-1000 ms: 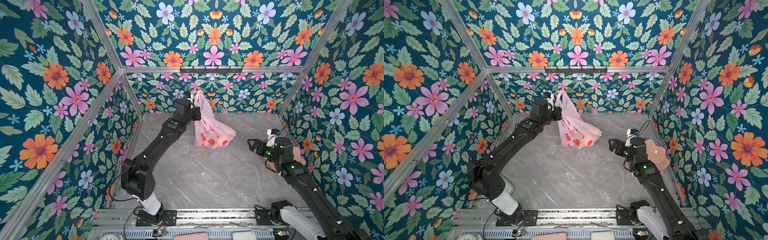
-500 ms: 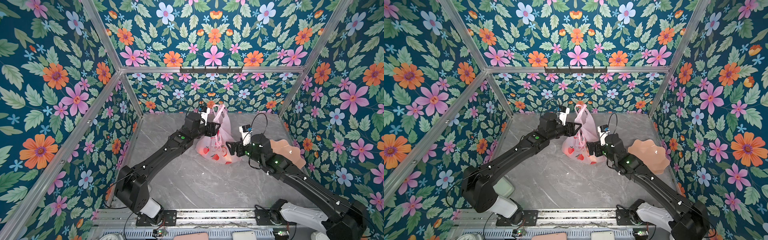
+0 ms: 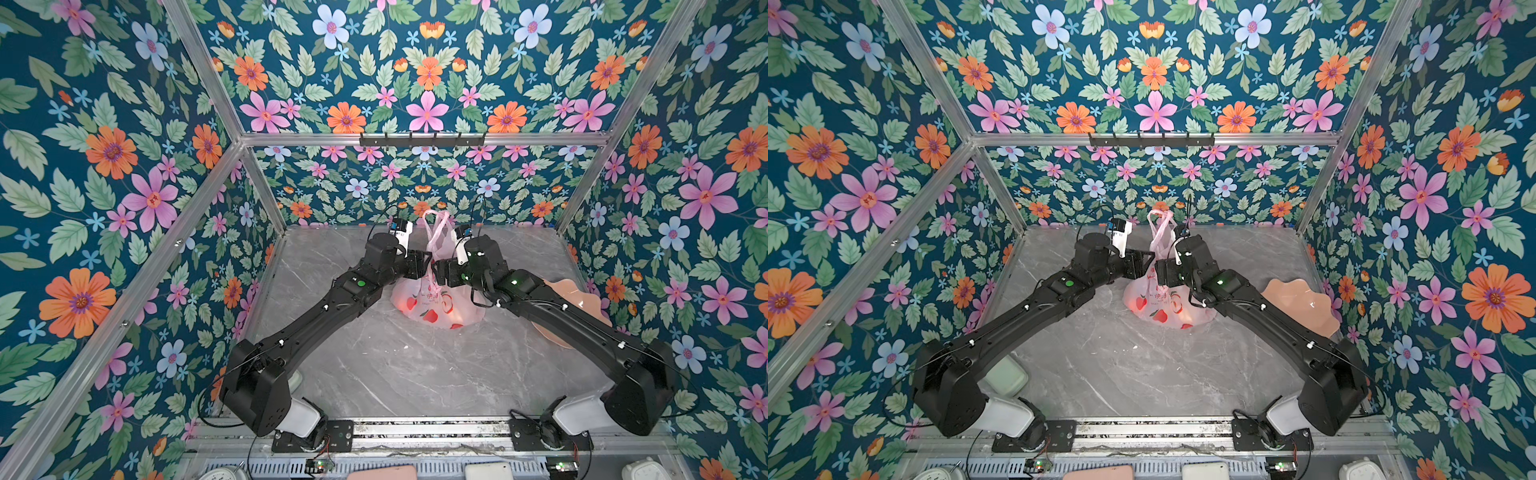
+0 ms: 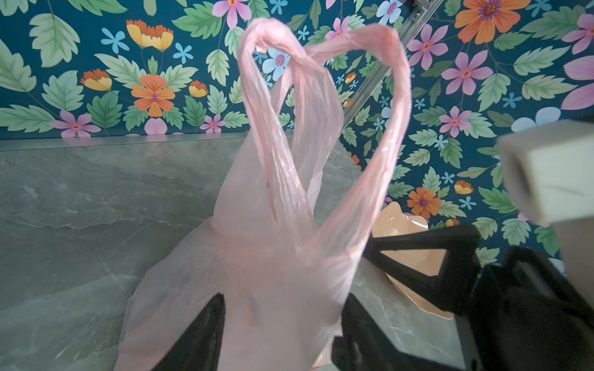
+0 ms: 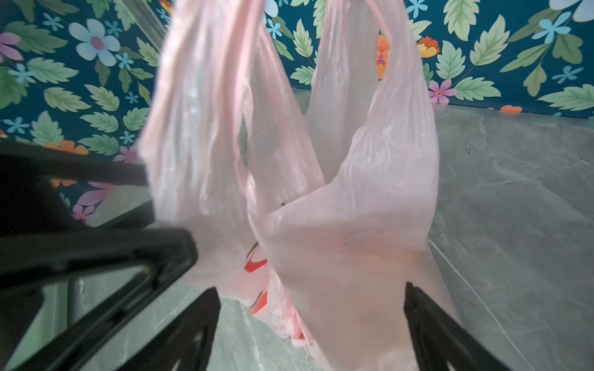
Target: Take the fake fruits out of the plastic bag
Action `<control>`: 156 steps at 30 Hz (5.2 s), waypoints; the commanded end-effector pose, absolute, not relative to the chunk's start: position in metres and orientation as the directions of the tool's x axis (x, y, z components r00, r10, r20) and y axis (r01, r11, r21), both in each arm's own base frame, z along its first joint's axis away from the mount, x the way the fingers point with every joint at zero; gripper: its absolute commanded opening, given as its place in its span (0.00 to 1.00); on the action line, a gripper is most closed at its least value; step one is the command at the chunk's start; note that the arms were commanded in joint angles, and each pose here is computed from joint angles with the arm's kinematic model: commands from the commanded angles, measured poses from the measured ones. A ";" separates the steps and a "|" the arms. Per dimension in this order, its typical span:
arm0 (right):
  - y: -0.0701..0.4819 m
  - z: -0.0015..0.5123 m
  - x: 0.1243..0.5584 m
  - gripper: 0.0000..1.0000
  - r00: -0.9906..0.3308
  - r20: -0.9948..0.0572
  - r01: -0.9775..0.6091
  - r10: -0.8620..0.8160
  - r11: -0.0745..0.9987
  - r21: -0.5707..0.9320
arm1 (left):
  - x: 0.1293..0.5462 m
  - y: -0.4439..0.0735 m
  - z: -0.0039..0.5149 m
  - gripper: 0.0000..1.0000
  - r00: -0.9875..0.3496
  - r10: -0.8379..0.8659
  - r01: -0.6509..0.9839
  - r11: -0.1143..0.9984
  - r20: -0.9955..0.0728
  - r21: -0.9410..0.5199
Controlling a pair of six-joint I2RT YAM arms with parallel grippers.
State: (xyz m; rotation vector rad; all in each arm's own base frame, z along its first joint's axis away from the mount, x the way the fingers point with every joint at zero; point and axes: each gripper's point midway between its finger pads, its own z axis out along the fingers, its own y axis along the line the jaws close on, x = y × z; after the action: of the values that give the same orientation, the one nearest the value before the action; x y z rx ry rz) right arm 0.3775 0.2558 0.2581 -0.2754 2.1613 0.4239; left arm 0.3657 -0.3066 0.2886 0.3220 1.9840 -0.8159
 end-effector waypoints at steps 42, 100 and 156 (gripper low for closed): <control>0.140 0.222 0.361 0.00 -0.630 -0.677 -0.021 0.379 0.864 0.503 | 0.356 -0.185 0.265 0.75 -0.573 0.100 0.258 0.964 -0.813 -0.063; 0.133 0.215 0.373 0.00 -0.631 -0.679 -0.011 0.376 0.870 0.493 | 0.419 -0.251 0.274 0.00 -0.660 0.207 0.463 0.869 -0.722 -0.174; 0.147 0.178 0.363 0.00 -0.794 -0.358 0.186 0.492 0.757 0.626 | 0.455 -0.142 0.208 0.00 -0.682 -0.467 -0.096 0.820 -0.562 -0.565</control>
State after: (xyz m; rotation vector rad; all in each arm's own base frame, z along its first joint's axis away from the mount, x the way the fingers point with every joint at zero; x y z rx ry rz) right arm 0.3533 0.1387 0.1675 0.4500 2.5425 0.6749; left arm 0.4478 -0.1410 0.2116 -0.3345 2.2986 -0.5528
